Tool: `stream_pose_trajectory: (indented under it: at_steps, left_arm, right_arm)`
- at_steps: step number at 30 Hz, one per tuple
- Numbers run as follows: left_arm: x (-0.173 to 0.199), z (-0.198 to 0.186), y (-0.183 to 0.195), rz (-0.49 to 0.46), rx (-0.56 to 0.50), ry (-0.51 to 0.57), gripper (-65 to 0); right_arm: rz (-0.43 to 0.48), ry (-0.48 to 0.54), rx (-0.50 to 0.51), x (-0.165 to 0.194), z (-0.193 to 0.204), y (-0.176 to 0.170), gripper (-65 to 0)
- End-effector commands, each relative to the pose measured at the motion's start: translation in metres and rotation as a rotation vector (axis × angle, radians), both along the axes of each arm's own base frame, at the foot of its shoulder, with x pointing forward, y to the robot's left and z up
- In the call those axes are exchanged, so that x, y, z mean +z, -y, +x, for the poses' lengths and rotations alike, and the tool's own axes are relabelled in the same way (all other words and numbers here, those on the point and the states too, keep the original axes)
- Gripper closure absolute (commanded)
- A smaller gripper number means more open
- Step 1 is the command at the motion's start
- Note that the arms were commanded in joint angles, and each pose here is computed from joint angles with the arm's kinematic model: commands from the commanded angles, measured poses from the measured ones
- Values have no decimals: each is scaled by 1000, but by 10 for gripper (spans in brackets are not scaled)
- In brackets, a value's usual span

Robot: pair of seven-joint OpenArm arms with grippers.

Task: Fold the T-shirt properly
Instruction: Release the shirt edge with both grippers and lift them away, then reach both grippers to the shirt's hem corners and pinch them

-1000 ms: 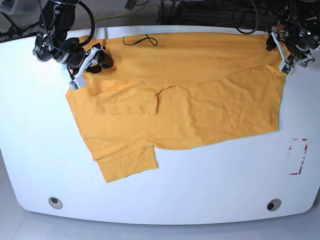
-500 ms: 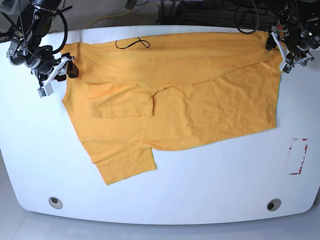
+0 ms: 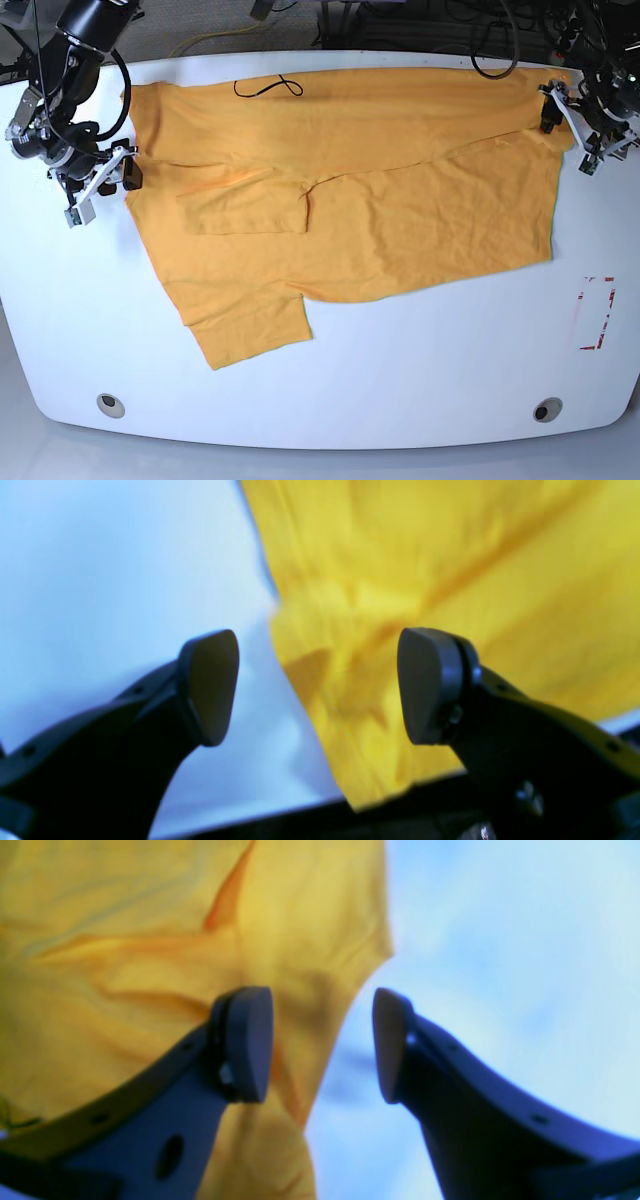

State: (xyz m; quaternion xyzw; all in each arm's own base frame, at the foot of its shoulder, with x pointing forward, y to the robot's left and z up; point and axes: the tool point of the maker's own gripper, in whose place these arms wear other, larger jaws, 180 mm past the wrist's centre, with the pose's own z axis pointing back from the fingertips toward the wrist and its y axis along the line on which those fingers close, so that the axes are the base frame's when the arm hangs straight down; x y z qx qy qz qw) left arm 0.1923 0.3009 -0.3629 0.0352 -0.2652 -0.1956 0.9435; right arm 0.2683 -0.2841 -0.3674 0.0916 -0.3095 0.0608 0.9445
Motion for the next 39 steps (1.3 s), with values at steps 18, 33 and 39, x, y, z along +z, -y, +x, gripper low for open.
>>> stream_pose_trajectory:
  at_steps: [18, 33, 39]
  left_arm:
    - [68, 133, -52, 68, 173, 243, -458]
    - [46, 187, -16, -87, 108, 325, -458]
    - [41, 188, -7, -111, 104, 321, -458]
  right_arm:
    - [-106, 131, -11, 20, 137, 4, -423]
    - [156, 212, -89, -19, 196, -19, -423]
    - [196, 210, -84, -30, 200, -35, -423]
